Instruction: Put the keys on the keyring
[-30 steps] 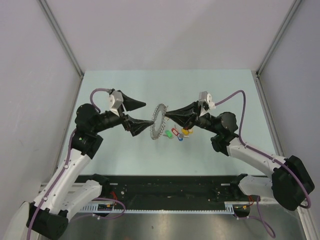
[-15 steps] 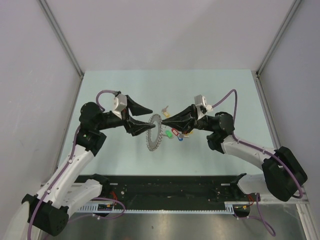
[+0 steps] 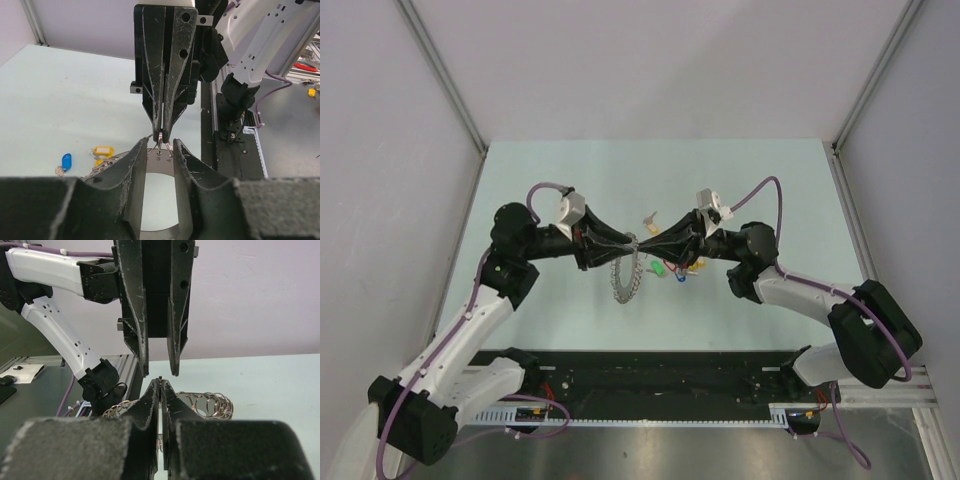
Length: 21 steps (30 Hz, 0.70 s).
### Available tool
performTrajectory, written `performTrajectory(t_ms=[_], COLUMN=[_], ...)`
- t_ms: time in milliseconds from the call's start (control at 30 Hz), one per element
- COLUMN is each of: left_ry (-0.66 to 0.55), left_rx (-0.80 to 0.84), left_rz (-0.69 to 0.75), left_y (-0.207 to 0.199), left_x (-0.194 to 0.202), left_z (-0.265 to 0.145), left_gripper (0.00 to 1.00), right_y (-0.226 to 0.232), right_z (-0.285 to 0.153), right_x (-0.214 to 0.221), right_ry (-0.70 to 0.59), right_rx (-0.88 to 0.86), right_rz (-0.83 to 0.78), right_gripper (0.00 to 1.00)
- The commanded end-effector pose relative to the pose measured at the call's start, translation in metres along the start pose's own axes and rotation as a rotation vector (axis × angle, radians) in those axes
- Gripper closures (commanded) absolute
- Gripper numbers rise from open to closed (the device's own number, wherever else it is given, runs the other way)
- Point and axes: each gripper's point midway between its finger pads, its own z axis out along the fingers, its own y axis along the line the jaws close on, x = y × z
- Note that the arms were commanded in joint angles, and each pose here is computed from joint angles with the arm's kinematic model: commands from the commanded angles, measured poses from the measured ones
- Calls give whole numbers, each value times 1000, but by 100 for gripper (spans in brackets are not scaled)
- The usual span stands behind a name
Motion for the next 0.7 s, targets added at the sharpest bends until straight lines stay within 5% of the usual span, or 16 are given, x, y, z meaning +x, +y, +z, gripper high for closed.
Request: performTrajectory(t_ms=[0, 667], left_ry=[25, 58], left_rx=[8, 21], left_rz=[18, -30], left_y=[2, 2], left_x=[9, 18], left_z=[2, 8], left_gripper=[69, 75], right_y=[11, 12], right_z=[11, 12], right_x=[-39, -36], right_ry=[-105, -98], right_rx=[-65, -73], right_rz=[-128, -127], right_gripper=[100, 100])
